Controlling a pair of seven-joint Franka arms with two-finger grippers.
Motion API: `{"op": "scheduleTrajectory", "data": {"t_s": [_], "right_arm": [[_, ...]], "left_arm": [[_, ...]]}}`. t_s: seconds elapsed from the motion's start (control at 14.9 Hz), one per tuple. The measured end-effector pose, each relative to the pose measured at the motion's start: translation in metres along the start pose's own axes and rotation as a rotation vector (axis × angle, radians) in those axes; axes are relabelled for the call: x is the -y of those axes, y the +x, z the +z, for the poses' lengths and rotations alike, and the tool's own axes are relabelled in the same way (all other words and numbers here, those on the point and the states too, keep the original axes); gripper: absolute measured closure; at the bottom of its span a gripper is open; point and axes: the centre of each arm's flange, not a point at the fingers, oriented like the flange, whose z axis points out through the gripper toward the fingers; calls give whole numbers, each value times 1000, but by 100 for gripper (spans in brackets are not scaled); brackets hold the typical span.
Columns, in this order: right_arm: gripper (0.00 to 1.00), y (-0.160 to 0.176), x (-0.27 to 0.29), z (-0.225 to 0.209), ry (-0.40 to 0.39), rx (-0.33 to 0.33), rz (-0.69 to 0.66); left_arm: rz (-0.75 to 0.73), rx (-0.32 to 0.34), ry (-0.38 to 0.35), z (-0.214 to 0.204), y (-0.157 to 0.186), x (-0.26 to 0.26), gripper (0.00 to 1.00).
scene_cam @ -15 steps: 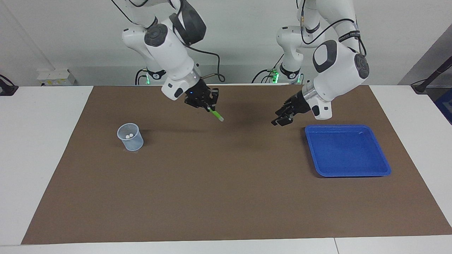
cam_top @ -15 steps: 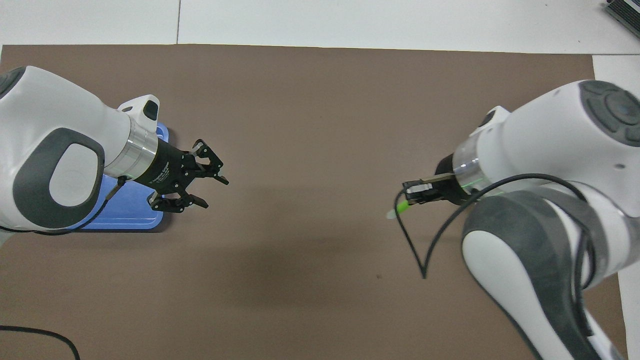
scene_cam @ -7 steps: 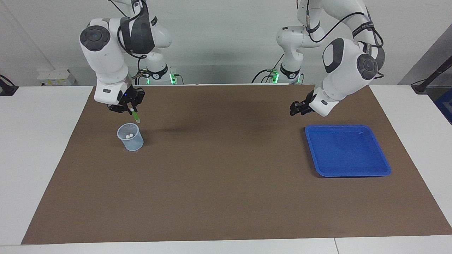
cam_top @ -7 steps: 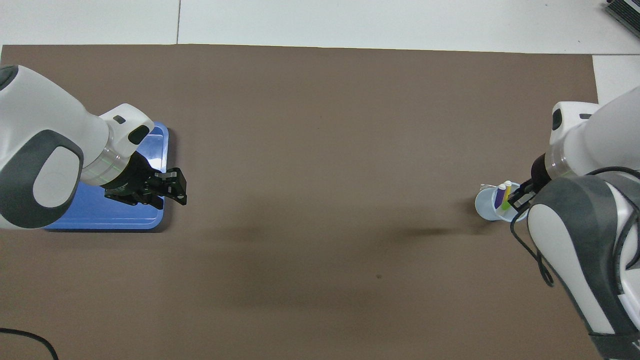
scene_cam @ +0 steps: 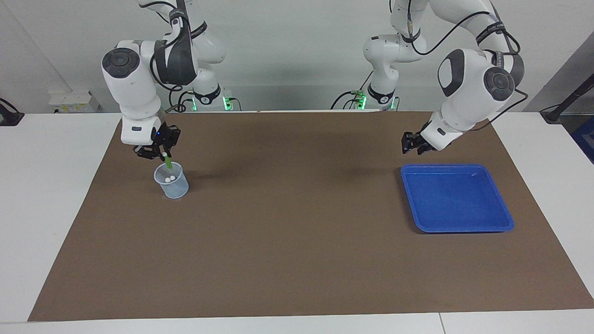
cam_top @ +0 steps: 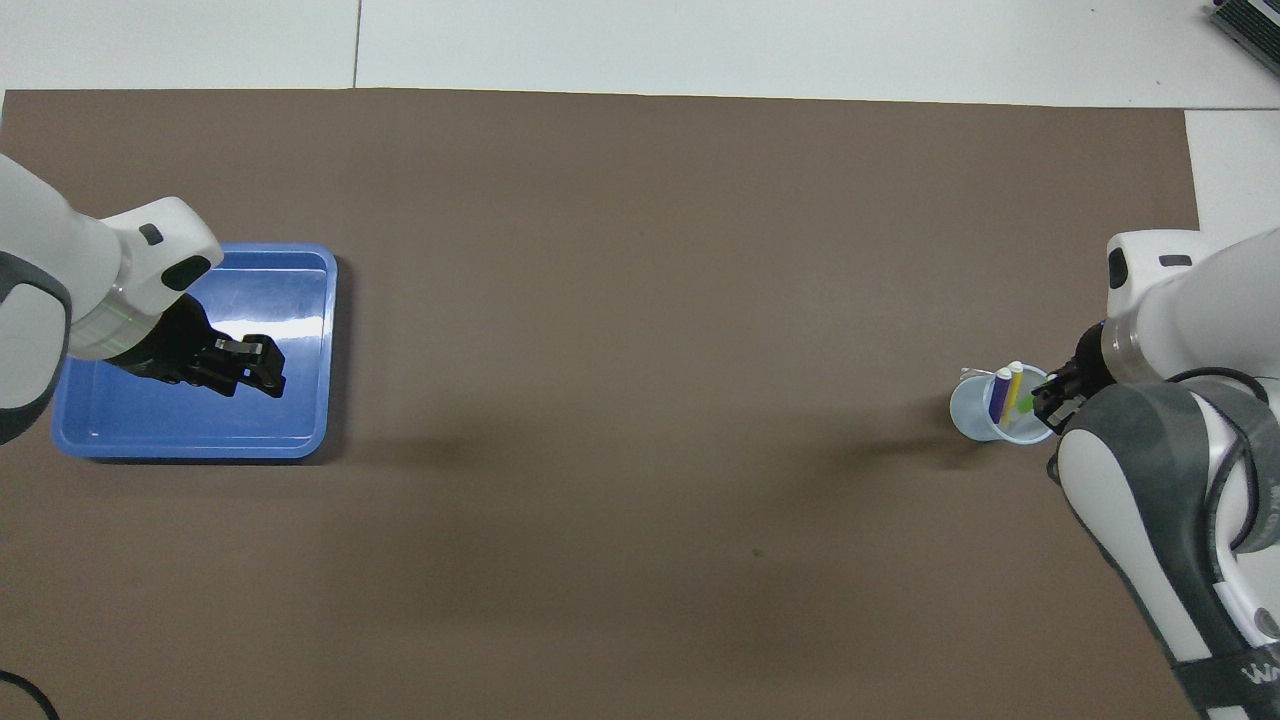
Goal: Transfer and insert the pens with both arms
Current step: 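Insert the green pen into the white cup with the right gripper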
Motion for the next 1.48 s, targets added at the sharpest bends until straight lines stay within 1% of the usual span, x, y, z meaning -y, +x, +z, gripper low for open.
{"op": "scheduleTrajectory", "data": {"t_s": [0.07, 0.13, 0.27, 0.34, 0.47, 0.61, 0.74, 0.87, 0.94, 1.01, 1.14, 1.35, 1.48], "right_arm": [[81, 0, 2, 3, -1, 0, -3], [81, 0, 4, 6, 1, 2, -4], [81, -1, 5, 10, 10, 3, 3], [81, -1, 6, 11, 17, 0, 8], [81, 0, 7, 14, 17, -17, 12], [78, 0, 7, 18, 14, -24, 13], [62, 1, 8, 20, 20, -32, 16], [41, 4, 11, 18, 48, -62, 31], [34, 5, 13, 17, 56, -73, 34], [19, 6, 15, 14, 57, -81, 33], [1, 15, 22, 1, 45, -97, 27], [0, 28, 35, -22, 43, -101, 122], [0, 29, 36, -37, 51, -92, 184]], "left_arm": [[-8, -16, 7, -8, 0, 7, 38], [-14, -33, 18, -16, 0, 14, 23], [-28, -65, 34, -33, -1, 24, 3], [-36, -76, 35, -38, -1, 29, 0], [-46, -91, 41, -46, -2, 35, 0], [-44, -110, 69, -56, -3, 37, 0], [-40, -136, 79, -70, -9, 34, 0], [-38, -159, 83, -81, -14, 32, 0], [-37, -170, 85, -87, -17, 31, 0], [-36, -181, 86, -91, -20, 30, 0], [-32, -195, 90, -98, -25, 27, 0], [-28, -208, 106, -106, -30, 25, 0], [-28, -223, 111, -113, -35, 24, 0]]}}
